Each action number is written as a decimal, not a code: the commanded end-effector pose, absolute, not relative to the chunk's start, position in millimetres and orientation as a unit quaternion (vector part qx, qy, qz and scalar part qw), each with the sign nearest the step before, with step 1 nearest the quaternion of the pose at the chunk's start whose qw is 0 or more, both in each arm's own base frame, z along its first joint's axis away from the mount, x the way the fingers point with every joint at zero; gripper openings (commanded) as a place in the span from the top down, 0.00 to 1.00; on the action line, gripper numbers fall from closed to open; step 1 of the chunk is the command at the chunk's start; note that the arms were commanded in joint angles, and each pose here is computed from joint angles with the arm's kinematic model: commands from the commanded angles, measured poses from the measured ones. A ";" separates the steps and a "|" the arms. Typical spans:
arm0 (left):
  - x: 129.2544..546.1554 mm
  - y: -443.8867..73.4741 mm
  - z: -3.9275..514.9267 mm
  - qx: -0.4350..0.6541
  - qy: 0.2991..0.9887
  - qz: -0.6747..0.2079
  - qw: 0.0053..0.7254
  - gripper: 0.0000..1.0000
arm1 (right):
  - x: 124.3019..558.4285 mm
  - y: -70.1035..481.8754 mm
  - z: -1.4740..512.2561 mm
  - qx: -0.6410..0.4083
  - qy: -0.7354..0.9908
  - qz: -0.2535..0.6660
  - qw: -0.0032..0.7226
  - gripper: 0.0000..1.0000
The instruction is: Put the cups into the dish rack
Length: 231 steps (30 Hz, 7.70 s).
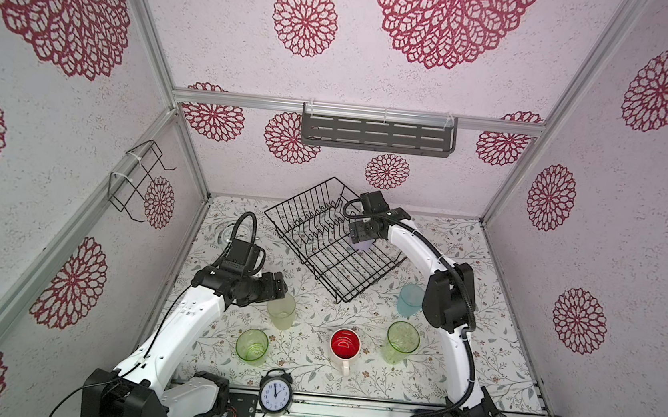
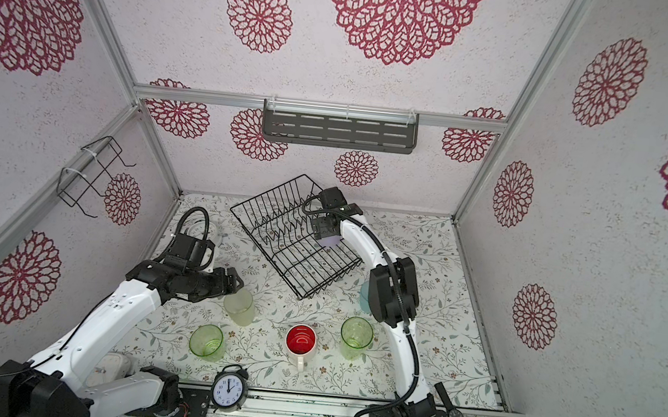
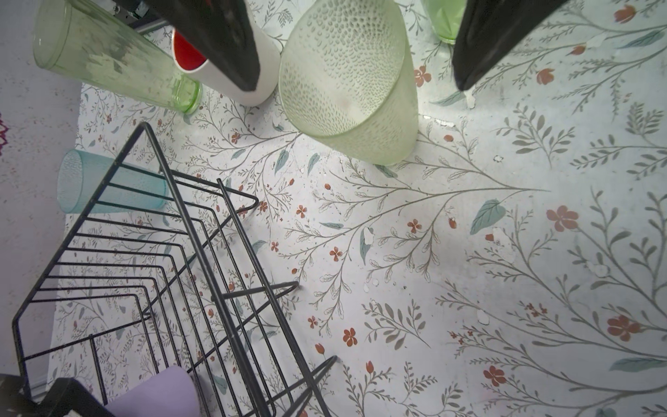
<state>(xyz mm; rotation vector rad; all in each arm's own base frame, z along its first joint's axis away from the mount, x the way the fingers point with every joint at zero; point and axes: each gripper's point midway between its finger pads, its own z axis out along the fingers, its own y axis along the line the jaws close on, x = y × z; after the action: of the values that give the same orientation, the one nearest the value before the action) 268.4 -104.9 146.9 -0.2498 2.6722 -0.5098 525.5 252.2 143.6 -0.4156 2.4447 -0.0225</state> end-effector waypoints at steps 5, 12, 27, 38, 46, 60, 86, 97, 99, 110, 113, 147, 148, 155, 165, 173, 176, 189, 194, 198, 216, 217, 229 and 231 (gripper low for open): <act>262.7 -104.0 134.2 -0.070 0.974 -0.124 0.176 0.18 | 476.1 221.2 240.8 -0.104 0.901 0.039 0.419 0.01; 262.4 -99.9 116.5 -0.071 0.984 -0.073 0.147 0.26 | 415.3 189.0 243.1 -0.034 0.881 0.097 0.461 0.01; 272.8 -107.2 88.4 -0.073 0.987 -0.066 0.126 0.76 | 355.0 161.2 239.7 -0.021 0.862 0.136 0.488 0.01; 274.5 -120.3 129.9 -0.069 0.977 -0.119 0.162 0.99 | 345.6 181.2 258.8 -0.032 0.844 0.213 0.491 0.01; 277.6 -176.3 226.0 -0.009 0.901 -0.336 0.276 1.00 | 329.0 213.2 290.3 -0.071 0.805 0.320 0.494 0.01; 268.7 -232.8 332.2 0.062 0.745 -0.584 0.316 1.00 | 264.9 259.3 374.5 -0.154 0.650 0.572 0.476 0.01; 272.8 -248.7 326.5 0.076 0.728 -0.612 0.300 1.00 | 220.1 322.5 407.5 -0.210 0.526 0.790 0.236 0.06; 277.4 -246.9 310.4 0.061 0.753 -0.589 0.287 1.00 | 221.1 333.1 397.0 -0.205 0.529 0.796 0.212 0.27; 278.6 -246.2 308.5 0.058 0.756 -0.586 0.287 1.00 | 222.7 334.6 392.8 -0.203 0.535 0.793 0.210 0.31; 290.4 -217.9 289.2 0.008 0.785 -0.542 0.300 0.42 | 251.6 332.7 370.9 -0.182 0.588 0.754 0.230 0.34; 287.5 -199.9 285.8 -0.009 0.794 -0.520 0.313 0.36 | 279.1 321.8 354.2 -0.144 0.632 0.717 0.254 0.33; 245.2 -50.4 186.2 -0.173 0.924 -0.136 0.314 0.08 | 470.9 197.8 179.8 -0.126 0.935 0.026 0.330 0.31; 245.2 -50.6 185.9 -0.171 0.924 -0.136 0.313 0.07 | 473.7 197.2 174.7 -0.127 0.937 0.022 0.324 0.30; 242.4 -50.1 182.7 -0.172 0.928 -0.131 0.302 0.07 | 484.4 185.9 141.6 -0.128 0.949 0.000 0.289 0.30; 242.4 -47.9 185.5 -0.186 0.927 -0.128 0.298 0.07 | 490.9 174.5 120.0 -0.128 0.955 -0.010 0.269 0.20; 224.7 -40.6 183.2 -0.198 0.937 -0.107 0.269 0.07 | 492.8 176.7 125.9 -0.131 0.950 -0.004 0.284 0.21; 220.8 -40.1 183.6 -0.202 0.934 -0.110 0.273 0.07 | 495.1 178.5 131.6 -0.129 0.947 0.002 0.294 0.25; 206.1 -40.7 168.7 -0.235 0.935 -0.116 0.238 0.08 | 497.1 181.1 132.1 -0.127 0.946 0.010 0.297 0.18; 187.7 -36.9 160.0 -0.268 0.937 -0.105 0.198 0.13 | 495.4 185.2 144.9 -0.118 0.943 0.030 0.310 0.03; 170.2 -22.0 156.5 -0.309 0.930 -0.069 0.185 0.22 | 492.2 188.6 165.3 -0.101 0.938 0.054 0.328 0.01; 131.4 -40.0 119.6 -0.341 0.929 -0.099 0.109 0.39 | 423.9 193.6 239.6 -0.062 0.891 0.189 0.409 0.01; 131.0 -39.9 117.3 -0.339 0.930 -0.093 0.107 0.39 | 420.2 193.0 241.2 -0.063 0.890 0.190 0.411 0.01; 132.7 -32.5 94.3 -0.346 0.935 -0.012 0.074 0.65 | 407.5 190.5 249.8 -0.067 0.883 0.197 0.421 0.01; 134.7 -36.4 92.6 -0.348 0.934 -0.024 0.075 0.65 | 408.0 192.0 252.5 -0.068 0.881 0.202 0.423 0.01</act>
<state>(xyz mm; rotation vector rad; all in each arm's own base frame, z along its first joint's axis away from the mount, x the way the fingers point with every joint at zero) 128.8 -36.9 94.3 -1.0048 2.8523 -0.0621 408.9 187.7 225.5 -0.1767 2.2760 0.4587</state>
